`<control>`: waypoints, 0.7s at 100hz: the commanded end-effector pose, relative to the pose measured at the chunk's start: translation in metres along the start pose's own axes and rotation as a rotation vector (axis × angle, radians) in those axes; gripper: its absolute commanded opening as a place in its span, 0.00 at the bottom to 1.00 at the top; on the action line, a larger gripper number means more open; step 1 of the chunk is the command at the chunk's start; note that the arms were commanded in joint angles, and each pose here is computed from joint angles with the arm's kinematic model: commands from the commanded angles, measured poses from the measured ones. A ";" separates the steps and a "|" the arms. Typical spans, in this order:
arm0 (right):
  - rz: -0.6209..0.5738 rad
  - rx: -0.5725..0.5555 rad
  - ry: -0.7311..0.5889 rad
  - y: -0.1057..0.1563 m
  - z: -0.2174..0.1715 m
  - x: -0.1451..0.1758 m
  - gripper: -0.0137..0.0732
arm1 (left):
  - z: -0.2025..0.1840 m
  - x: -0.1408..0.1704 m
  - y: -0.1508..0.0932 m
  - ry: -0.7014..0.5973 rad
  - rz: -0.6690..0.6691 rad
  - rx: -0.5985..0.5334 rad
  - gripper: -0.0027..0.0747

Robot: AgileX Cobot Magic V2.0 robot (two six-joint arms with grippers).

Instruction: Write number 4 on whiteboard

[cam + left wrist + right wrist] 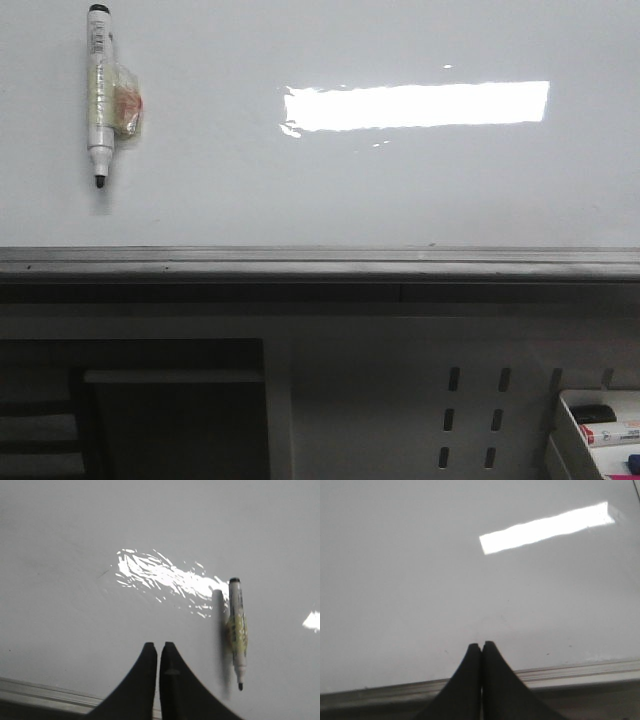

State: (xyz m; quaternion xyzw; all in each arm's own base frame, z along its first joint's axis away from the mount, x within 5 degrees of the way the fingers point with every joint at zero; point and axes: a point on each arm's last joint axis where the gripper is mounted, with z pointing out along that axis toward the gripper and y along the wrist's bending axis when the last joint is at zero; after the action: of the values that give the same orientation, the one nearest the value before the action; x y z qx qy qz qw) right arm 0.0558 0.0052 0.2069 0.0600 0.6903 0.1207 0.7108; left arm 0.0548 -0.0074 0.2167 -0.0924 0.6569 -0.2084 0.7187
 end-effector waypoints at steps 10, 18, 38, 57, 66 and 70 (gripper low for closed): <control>0.165 -0.004 -0.093 0.000 -0.003 -0.010 0.08 | -0.003 -0.014 0.000 -0.127 -0.215 0.000 0.01; 0.145 -0.029 -0.049 0.007 -0.003 -0.021 0.10 | -0.005 -0.030 -0.011 -0.118 -0.185 0.044 0.01; 0.018 -0.046 0.160 0.022 0.009 -0.053 0.11 | 0.005 -0.065 -0.039 0.054 0.044 0.093 0.01; 0.018 -0.044 0.300 0.032 0.035 -0.081 0.11 | 0.031 -0.088 -0.055 0.212 0.175 0.085 0.01; 0.019 -0.046 0.343 0.034 0.043 -0.088 0.11 | 0.043 -0.091 -0.057 0.257 0.194 0.080 0.01; 0.021 -0.046 0.351 0.035 0.045 -0.090 0.11 | 0.049 -0.091 -0.057 0.276 0.184 0.076 0.01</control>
State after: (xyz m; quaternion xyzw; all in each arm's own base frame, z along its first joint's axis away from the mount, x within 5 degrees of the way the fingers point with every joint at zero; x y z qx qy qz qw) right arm 0.0877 0.0208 0.2857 0.0295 0.8126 0.1588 0.5600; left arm 0.0764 -0.0260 0.3124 0.0262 0.7549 -0.1781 0.6306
